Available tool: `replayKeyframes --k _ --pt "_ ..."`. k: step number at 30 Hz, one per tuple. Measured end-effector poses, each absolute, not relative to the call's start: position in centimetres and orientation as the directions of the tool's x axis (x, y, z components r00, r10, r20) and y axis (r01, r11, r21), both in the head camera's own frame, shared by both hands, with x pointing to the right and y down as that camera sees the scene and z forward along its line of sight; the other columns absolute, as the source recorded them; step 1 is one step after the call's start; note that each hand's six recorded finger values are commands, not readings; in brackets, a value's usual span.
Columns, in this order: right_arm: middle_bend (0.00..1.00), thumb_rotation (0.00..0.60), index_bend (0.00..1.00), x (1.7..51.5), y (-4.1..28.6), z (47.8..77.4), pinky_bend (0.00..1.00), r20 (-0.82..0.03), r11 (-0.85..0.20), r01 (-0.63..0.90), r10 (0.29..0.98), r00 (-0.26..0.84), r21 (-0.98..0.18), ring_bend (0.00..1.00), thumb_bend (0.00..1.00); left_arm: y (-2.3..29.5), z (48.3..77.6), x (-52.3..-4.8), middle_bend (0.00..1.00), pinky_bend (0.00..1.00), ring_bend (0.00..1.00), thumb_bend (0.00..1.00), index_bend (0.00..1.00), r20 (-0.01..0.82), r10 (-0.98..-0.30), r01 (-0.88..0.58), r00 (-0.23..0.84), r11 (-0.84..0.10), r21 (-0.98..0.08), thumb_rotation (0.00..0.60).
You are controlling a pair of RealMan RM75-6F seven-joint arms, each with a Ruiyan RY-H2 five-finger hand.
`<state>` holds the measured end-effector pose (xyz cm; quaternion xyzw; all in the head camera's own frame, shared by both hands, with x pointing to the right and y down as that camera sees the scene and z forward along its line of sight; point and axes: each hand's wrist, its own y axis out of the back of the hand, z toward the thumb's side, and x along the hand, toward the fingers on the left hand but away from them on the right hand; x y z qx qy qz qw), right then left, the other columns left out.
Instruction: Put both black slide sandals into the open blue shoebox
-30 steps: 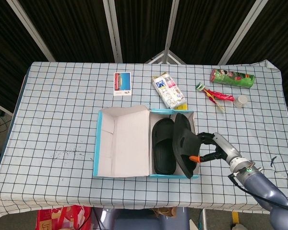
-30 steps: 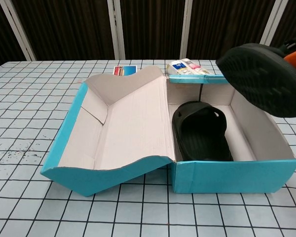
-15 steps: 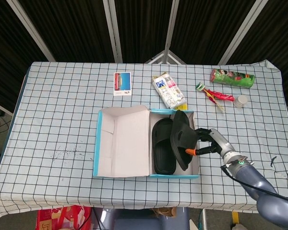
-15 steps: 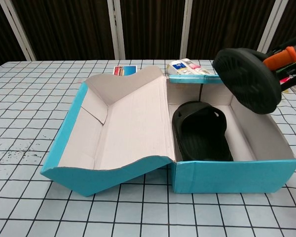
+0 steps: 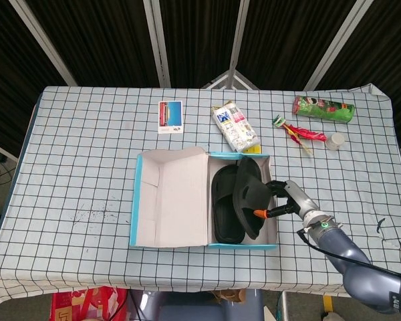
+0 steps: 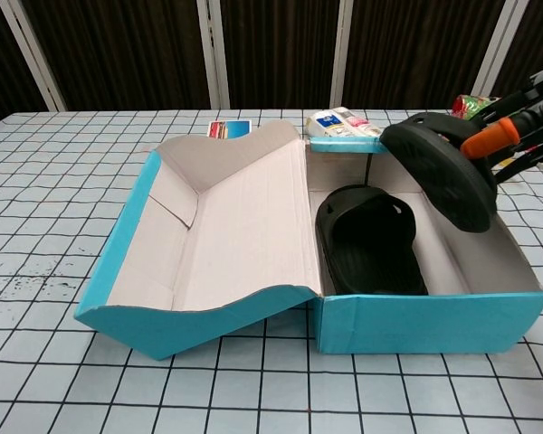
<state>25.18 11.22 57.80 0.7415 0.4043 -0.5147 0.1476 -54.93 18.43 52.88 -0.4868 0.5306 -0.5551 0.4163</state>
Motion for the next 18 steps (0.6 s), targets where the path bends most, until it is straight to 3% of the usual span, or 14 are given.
replayKeyframes --k 5,10,18 --pt "0.42 0.600 0.54 24.8 11.2 58.4 0.17 -0.886 -0.637 0.741 0.446 0.129 -0.213 0.42 0.61 18.4 53.0 -55.0 0.00 0.10 0.00 0.37 0.07 0.104 -0.978 -0.058 -0.183 -0.095 -0.994 0.600" --pt "0.42 0.600 0.55 24.7 11.2 58.7 0.32 -0.889 -0.637 0.737 0.445 0.112 -0.226 0.43 0.62 18.4 53.1 -55.1 0.00 0.10 0.00 0.37 0.08 0.110 -0.976 -0.061 -0.186 -0.100 -0.993 0.600" --pt "0.42 0.600 0.55 24.4 11.0 59.3 0.32 -0.892 -0.631 0.737 0.443 0.087 -0.242 0.43 0.62 18.4 53.1 -55.2 0.00 0.10 0.00 0.37 0.07 0.110 -0.976 -0.061 -0.187 -0.100 -0.993 0.600"
